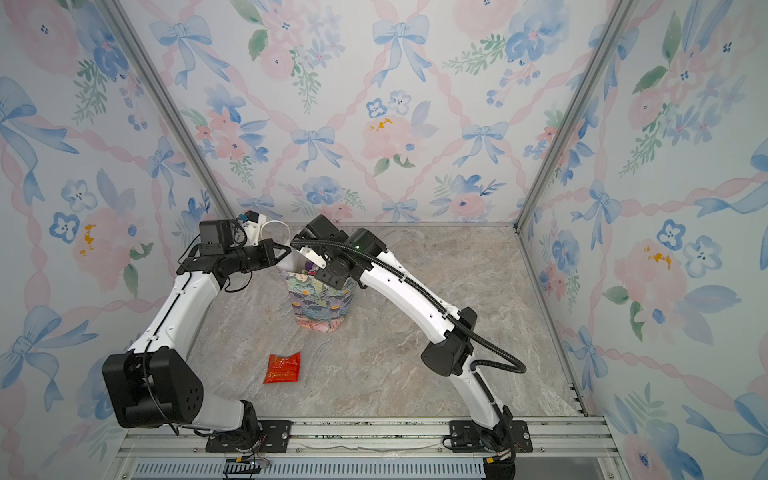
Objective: Place the snacks into the paper bag
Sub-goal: 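Lower the right gripper into the bag and press the purple packet down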
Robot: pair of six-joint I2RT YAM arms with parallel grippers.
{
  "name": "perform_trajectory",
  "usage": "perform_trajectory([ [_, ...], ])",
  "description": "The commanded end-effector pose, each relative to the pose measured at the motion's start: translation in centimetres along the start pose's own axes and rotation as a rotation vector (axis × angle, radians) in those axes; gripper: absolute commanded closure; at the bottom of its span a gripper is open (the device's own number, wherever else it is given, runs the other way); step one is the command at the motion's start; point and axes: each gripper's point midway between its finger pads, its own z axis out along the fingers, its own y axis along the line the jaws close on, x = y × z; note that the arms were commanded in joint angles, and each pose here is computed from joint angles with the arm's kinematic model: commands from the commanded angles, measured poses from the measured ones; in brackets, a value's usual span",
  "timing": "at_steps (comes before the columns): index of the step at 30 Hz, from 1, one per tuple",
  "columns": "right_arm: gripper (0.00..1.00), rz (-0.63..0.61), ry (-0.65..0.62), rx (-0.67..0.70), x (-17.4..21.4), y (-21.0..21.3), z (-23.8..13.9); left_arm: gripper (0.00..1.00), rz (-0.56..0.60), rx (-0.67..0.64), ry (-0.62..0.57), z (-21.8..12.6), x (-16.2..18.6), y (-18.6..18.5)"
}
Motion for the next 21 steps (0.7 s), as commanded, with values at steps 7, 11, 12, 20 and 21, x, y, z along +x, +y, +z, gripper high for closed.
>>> perform_trajectory([
  [7, 0.55, -0.002, 0.019, 0.028, 0.1, -0.9, 2.4, 1.00, 0.004, -0.009, 0.011, -0.3, 0.7, 0.4],
  [11, 0.82, 0.007, -0.009, 0.048, -0.7, -1.4, 2.5, 1.00, 0.002, -0.006, 0.014, -0.3, 0.8, 0.4],
  [12, 0.86, 0.013, -0.020, 0.067, -1.1, -1.8, 2.3, 1.00, 0.002, -0.007, 0.014, -0.3, 0.8, 0.4],
  [20, 1.00, 0.089, -0.148, 0.251, -3.8, -6.3, -1.4, 1.00, -0.005, 0.002, 0.022, -0.1, 1.0, 0.4],
  [21, 1.00, 0.093, -0.167, 0.263, -4.2, -6.6, -1.9, 1.00, -0.004, 0.005, 0.021, -0.1, 0.9, 0.3],
])
